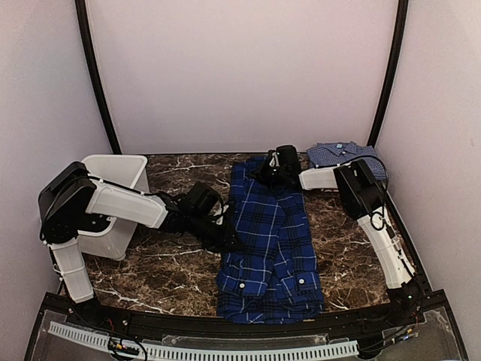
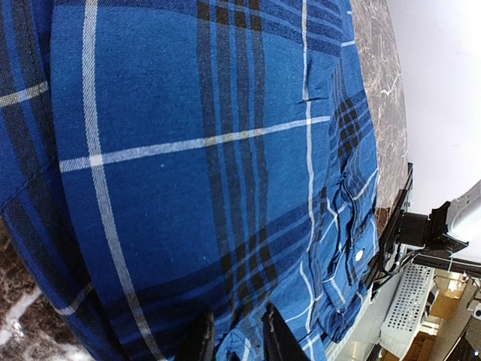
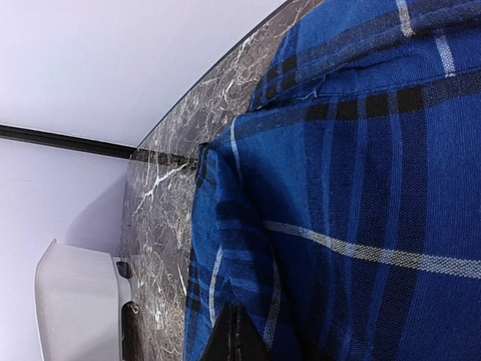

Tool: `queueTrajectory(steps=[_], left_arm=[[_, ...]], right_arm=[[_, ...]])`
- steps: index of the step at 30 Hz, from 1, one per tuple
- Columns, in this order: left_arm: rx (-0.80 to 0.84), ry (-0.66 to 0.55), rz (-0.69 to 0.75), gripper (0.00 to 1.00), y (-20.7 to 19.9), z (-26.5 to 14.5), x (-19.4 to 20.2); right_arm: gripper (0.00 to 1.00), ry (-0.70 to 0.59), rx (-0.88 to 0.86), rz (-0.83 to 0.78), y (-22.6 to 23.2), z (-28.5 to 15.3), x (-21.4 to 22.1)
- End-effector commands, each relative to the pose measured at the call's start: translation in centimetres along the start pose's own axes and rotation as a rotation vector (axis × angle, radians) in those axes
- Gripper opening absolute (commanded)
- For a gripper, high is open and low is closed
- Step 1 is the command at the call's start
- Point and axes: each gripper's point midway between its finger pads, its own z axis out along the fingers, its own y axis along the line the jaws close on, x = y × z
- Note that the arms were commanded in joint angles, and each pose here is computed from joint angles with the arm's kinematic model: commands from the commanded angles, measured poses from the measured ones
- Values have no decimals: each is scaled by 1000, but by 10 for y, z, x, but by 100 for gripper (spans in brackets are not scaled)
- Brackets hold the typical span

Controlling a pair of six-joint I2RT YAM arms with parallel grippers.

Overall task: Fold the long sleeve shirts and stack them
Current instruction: Smooth out the rectangle-folded shirt at the center of the board.

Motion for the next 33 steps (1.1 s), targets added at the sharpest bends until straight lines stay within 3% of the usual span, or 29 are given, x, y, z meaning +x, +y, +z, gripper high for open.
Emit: queueTrajectory(steps=[1, 10, 16, 25, 33], left_arm=[[5, 7, 11, 21, -3, 0, 1], [13, -3, 28, 22, -7, -2, -2], [30, -8, 38, 22, -12, -4, -4], [44, -42, 69, 22, -27, -15, -15], [8, -68, 90, 22, -30, -38, -12]], right_arm=[[0, 13, 53, -24, -12, 5, 0], [0, 34, -59, -213, 80, -34, -24], [0, 75, -129, -250, 116, -82, -4], [0, 151, -169, -225, 103, -157, 86], [0, 199, -147, -186, 68, -181, 134]])
